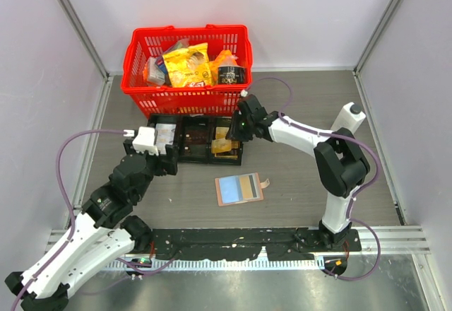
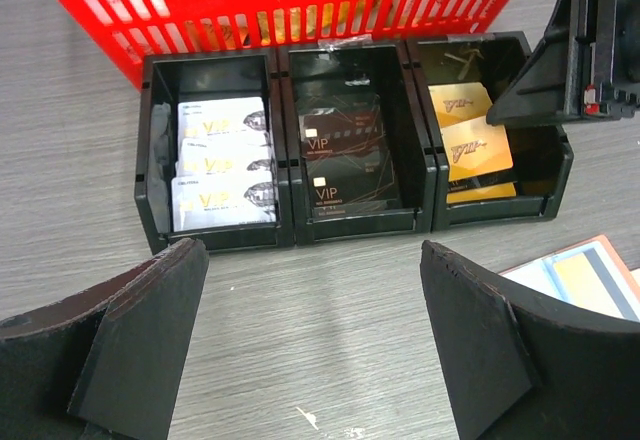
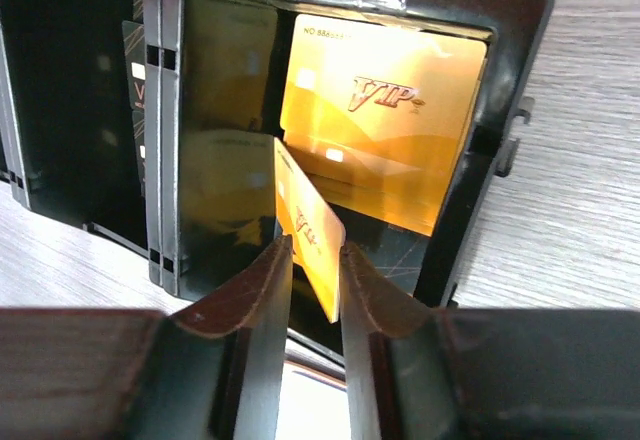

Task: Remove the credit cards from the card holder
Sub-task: Place the credit card in the storage box, then remove the credit card from the card holder.

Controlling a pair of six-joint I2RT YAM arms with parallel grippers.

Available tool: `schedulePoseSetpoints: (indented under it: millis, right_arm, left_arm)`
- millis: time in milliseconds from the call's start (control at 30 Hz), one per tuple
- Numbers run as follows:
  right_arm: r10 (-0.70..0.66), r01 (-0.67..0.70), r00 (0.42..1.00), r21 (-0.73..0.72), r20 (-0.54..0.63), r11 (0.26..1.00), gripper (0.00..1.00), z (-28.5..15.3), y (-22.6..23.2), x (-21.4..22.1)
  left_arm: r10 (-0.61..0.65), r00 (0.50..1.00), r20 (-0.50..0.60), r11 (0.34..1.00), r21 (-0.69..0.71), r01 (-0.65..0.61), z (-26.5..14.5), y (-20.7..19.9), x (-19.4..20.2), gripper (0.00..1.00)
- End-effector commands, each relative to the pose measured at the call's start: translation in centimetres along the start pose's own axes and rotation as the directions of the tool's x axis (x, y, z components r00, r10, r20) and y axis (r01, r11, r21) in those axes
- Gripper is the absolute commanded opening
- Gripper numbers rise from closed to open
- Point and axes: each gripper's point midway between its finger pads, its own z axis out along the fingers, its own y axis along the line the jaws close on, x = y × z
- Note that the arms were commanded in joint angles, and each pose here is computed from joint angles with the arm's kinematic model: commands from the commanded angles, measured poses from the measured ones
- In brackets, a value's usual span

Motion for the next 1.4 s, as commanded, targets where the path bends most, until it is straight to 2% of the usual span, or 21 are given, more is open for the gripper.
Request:
schedulePoseSetpoints:
  millis: [0, 167, 300, 400, 633, 833, 967, 1167, 1267, 1367]
  right_arm:
    - [-0.034, 0.036, 0.991, -0.014, 0.131, 0.999, 0.33, -2.9, 1.6, -4.5]
    - [-0.067, 0.073, 0.982, -0.023, 0.176, 0.997, 0.36, -6.3, 2.3, -5.3]
    - [-0.086, 0.098, 0.970, -0.043, 0.227, 0.994, 0.42, -9.5, 2.4, -5.2]
    - [-0.106, 0.122, 0.968, -0.060, 0.227, 0.991, 0.50, -11.1, 1.8, -3.7]
    - [-0.157, 0.178, 0.961, -0.078, 0.228, 0.981, 0.55, -14.3, 1.1, 0.3]
    - [-0.204, 0.199, 0.962, 0.047, 0.180, 0.979, 0.58, -13.9, -1.9, 5.4]
    - [-0.162, 0.149, 0.976, 0.097, 0.146, 0.984, 0.57, -12.6, -3.7, 8.3]
    - [-0.144, 0.134, 0.986, 0.109, 0.087, 0.985, 0.56, -10.7, -4.7, 11.4]
    - [-0.148, 0.139, 0.988, 0.160, 0.044, 0.977, 0.56, -9.5, -6.2, 12.7]
    - [-0.144, 0.138, 0.989, 0.158, 0.028, 0.978, 0.53, -9.0, -6.4, 13.4]
  left_arm:
    - [0.015, 1.000, -0.007, 0.998, 0.055, -0.015, 0.3, -1.1, -0.3, 0.92]
    - [-0.021, 0.997, -0.068, 0.992, 0.122, 0.029, 0.7, -3.0, 0.1, 0.91]
    - [-0.074, 0.986, -0.149, 0.977, 0.186, 0.102, 1.2, -5.3, 0.6, 0.89]
    - [-0.103, 0.965, -0.243, 0.966, 0.206, 0.155, 1.3, -6.7, 1.5, 0.86]
    - [-0.192, 0.911, -0.366, 0.926, 0.240, 0.292, 1.7, -10.3, 3.7, 0.85]
    - [-0.264, 0.857, -0.443, 0.915, 0.167, 0.368, 1.9, -13.4, 7.2, 0.84]
    - [-0.320, 0.815, -0.483, 0.912, 0.077, 0.403, 2.2, -15.0, 9.6, 0.82]
    - [-0.399, 0.749, -0.529, 0.902, -0.077, 0.426, 2.6, -16.2, 11.8, 0.93]
    - [-0.362, 0.750, -0.554, 0.905, -0.018, 0.424, 2.7, -17.4, 12.8, 0.95]
    - [-0.369, 0.755, -0.542, 0.897, 0.006, 0.442, 2.9, -17.6, 13.3, 0.91]
